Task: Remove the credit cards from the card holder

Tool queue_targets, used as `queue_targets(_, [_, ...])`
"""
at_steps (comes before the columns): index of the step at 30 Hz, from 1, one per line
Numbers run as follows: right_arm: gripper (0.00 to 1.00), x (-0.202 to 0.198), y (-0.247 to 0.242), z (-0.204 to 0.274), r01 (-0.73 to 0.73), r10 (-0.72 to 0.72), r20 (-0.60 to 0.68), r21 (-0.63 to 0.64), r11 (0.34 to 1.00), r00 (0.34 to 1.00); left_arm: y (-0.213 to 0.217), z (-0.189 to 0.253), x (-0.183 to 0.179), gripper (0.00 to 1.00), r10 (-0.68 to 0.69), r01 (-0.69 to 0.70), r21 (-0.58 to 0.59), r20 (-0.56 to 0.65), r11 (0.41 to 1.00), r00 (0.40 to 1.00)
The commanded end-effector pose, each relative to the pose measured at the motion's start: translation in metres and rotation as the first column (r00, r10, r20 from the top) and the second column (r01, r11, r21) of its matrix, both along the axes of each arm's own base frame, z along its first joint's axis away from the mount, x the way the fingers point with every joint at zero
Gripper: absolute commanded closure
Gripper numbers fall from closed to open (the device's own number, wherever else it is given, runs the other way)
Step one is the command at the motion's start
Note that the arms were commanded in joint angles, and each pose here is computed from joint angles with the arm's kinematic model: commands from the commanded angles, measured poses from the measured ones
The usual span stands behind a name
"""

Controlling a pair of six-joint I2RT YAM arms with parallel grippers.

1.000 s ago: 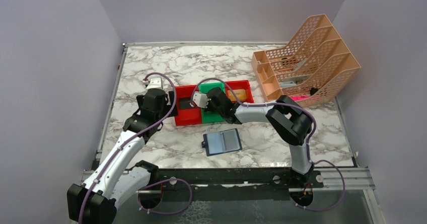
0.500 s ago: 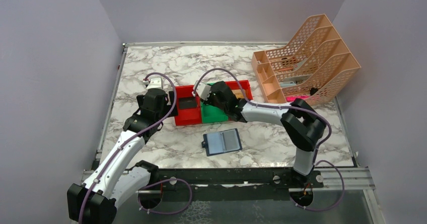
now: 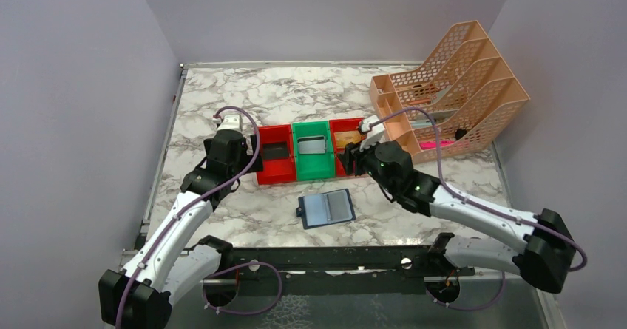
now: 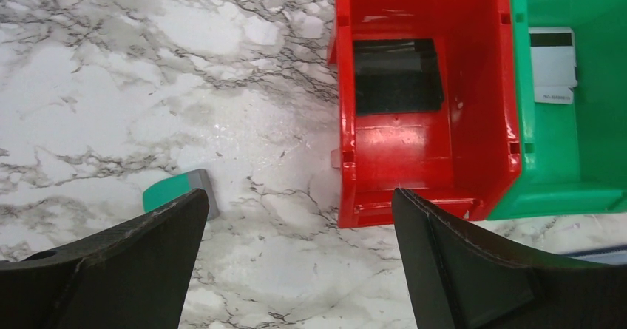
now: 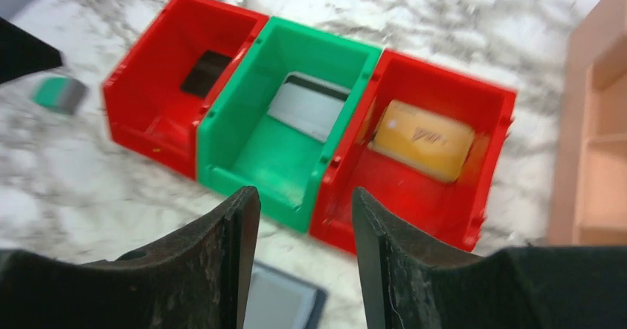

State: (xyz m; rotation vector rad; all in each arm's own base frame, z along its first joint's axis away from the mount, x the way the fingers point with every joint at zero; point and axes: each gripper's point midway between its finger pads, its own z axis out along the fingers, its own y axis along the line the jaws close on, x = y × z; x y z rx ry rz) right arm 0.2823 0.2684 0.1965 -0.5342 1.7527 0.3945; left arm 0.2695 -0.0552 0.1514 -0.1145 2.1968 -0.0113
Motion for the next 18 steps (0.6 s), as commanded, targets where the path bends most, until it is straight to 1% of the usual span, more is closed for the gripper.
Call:
queue_targets(1, [0.45,-0.056,-0.008,-0.019,0.073,0.020,-0.364,0.240,0.968,0.931,-0.032,0.007,0.002,0.04,-0.171,0.172,-0.078,0.015,0.982,0.985])
queue_targets(3, [0.43,-0.076,-0.005,-0.022,0.053,0.089,-0.425,0.312,0.949,0.901,-0.047,0.011,-0.001,0.06,-0.240,0.241,-0.128,0.021,0.962,0.970])
queue_targets(4, [0.42,-0.082,-0.007,-0.028,0.076,0.093,-0.464,0.332,0.940,0.881,-0.055,0.014,-0.002,0.07,-0.272,0.273,-0.159,0.030,0.949,0.962])
queue_targets(6, [0.41,-0.091,-0.012,-0.046,0.132,0.073,-0.542,0.330,0.935,0.837,-0.073,0.021,-0.008,0.11,-0.335,0.340,-0.236,0.062,0.910,0.940])
queue_targets(9, [0.41,-0.104,-0.012,-0.071,0.155,0.070,-0.635,0.292,0.944,0.770,-0.102,0.027,-0.025,0.15,-0.429,0.433,-0.379,0.100,0.818,0.898])
queue_targets(12, [0.43,-0.113,-0.008,-0.089,0.159,0.069,-0.700,0.256,0.953,0.711,-0.126,0.029,-0.045,0.19,-0.506,0.489,-0.495,0.112,0.718,0.855])
queue_targets(15, [0.46,-0.115,-0.005,-0.104,0.172,0.053,-0.740,0.225,0.959,0.671,-0.142,0.022,-0.059,0.22,-0.529,0.490,-0.545,0.098,0.680,0.843])
queue_targets(16, [0.50,-0.114,-0.006,-0.112,0.192,0.024,-0.756,0.197,0.961,0.654,-0.150,0.018,-0.065,0.23,-0.545,0.498,-0.553,0.092,0.668,0.833])
queue_targets(18, [0.54,-0.113,-0.009,-0.121,0.239,-0.024,-0.780,0.161,0.958,0.625,-0.164,0.006,-0.078,0.23,-0.577,0.509,-0.548,0.058,0.664,0.815])
